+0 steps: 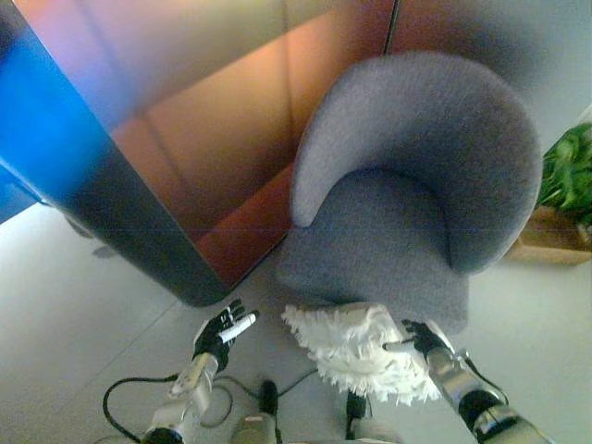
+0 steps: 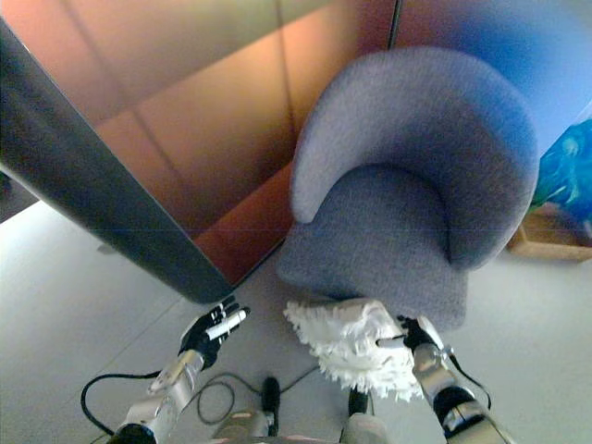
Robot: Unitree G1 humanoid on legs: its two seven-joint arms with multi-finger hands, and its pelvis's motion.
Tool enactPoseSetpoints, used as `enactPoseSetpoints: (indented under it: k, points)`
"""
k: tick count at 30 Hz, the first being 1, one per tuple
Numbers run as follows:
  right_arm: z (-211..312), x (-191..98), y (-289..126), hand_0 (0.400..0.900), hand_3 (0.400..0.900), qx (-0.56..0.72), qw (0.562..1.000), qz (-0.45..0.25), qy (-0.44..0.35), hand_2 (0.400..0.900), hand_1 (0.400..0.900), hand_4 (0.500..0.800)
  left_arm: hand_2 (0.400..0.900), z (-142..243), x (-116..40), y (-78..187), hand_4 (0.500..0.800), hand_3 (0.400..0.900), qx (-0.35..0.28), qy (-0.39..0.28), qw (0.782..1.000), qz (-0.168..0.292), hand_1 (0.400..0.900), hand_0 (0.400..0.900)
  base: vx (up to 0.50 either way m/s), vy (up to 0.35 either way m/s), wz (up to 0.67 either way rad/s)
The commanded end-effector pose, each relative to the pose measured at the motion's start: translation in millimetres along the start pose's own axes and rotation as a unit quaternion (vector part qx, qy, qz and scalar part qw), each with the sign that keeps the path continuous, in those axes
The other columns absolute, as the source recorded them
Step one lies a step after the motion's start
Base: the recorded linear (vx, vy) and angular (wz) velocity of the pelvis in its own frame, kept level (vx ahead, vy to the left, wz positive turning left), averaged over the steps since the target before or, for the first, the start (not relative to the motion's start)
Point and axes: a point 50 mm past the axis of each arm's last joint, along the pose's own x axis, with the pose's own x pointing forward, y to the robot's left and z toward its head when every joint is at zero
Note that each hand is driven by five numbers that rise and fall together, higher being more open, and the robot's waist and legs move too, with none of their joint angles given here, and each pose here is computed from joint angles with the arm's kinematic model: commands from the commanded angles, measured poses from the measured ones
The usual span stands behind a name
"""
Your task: Pick up the pillow and put it on the sofa.
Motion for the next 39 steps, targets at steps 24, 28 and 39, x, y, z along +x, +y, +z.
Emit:
enactPoseSetpoints:
  k: [24, 28, 39]
  points:
    - [116.1, 6.0, -116.0, 0.900, 0.900, -0.018, 0.985, -0.148, -0.091, 0.900, 0.900, 0.800, 0.900, 120.2, 22.4, -51.6, 0.800, 0.900, 0.009, -0.214, 0.973, -0.085, 0.900, 0.900, -0.064, -0.016, 0.03]
    - [121.6, 5.0, -123.9, 0.900, 0.900, -0.028, 0.985, -0.149, -0.078, 0.900, 0.900, 0.800, 0.900, 135.7, 20.2, -59.6, 0.800, 0.900, 0.010, -0.242, 0.965, -0.096, 0.900, 0.900, -0.033, -0.036, 0.05]
    - [143.3, -1.8, -143.9, 0.400, 0.400, -0.030, 0.981, -0.167, -0.091, 0.400, 0.400, 0.500, 0.900, 154.8, 16.0, -72.9, 0.800, 0.900, 0.001, -0.273, 0.955, -0.115, 0.900, 0.900, -0.023, -0.002, 0.03]
